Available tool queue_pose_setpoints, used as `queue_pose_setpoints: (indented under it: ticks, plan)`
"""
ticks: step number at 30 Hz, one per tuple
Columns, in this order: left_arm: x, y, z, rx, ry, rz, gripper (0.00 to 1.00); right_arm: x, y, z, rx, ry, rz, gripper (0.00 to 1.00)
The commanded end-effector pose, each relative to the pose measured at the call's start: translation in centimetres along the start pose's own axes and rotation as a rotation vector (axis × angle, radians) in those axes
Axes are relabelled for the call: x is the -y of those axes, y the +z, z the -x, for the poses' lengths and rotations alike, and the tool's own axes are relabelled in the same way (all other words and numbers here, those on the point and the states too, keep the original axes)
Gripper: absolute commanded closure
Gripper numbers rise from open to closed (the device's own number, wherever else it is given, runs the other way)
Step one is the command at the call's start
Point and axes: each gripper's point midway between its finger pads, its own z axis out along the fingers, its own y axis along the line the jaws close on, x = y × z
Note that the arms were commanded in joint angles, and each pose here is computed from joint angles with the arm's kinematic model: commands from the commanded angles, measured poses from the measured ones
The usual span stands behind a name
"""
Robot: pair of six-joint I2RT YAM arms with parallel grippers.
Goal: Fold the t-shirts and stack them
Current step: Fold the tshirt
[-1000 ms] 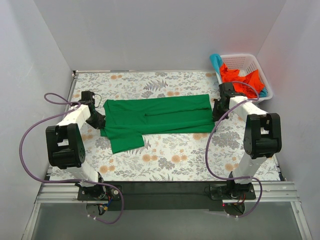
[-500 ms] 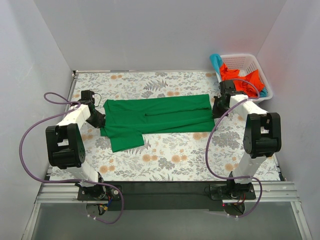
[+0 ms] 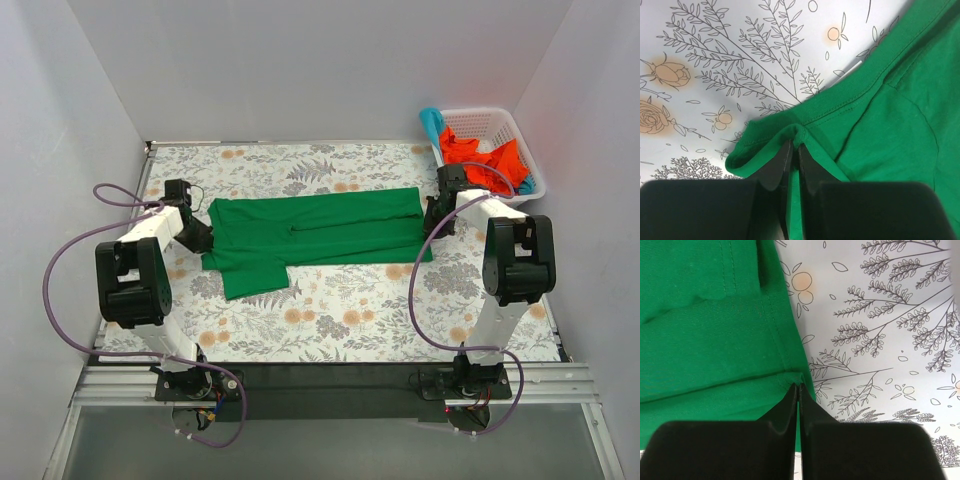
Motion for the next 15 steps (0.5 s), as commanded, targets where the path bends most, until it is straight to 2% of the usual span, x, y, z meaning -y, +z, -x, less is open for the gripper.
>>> queue_pose_setpoints:
  ticks: [1, 7, 15]
  plan:
    - [1.8, -1.2, 2.3, 0.066, 0.016, -0.064, 1.0, 1.1, 0.3, 1.1, 0.049, 0.015, -0.041, 0.99]
    - [2.9, -4.1, 4.2, 0.148, 0.031, -0.109, 1.0, 1.2, 0.2, 0.8, 0.054, 0.016, -0.04, 0.99]
    - [4.8, -3.6, 3.9, 0.126, 0.09, -0.132, 1.0, 1.8, -0.1, 0.5, 0.06, 0.022, -0.066, 0.99]
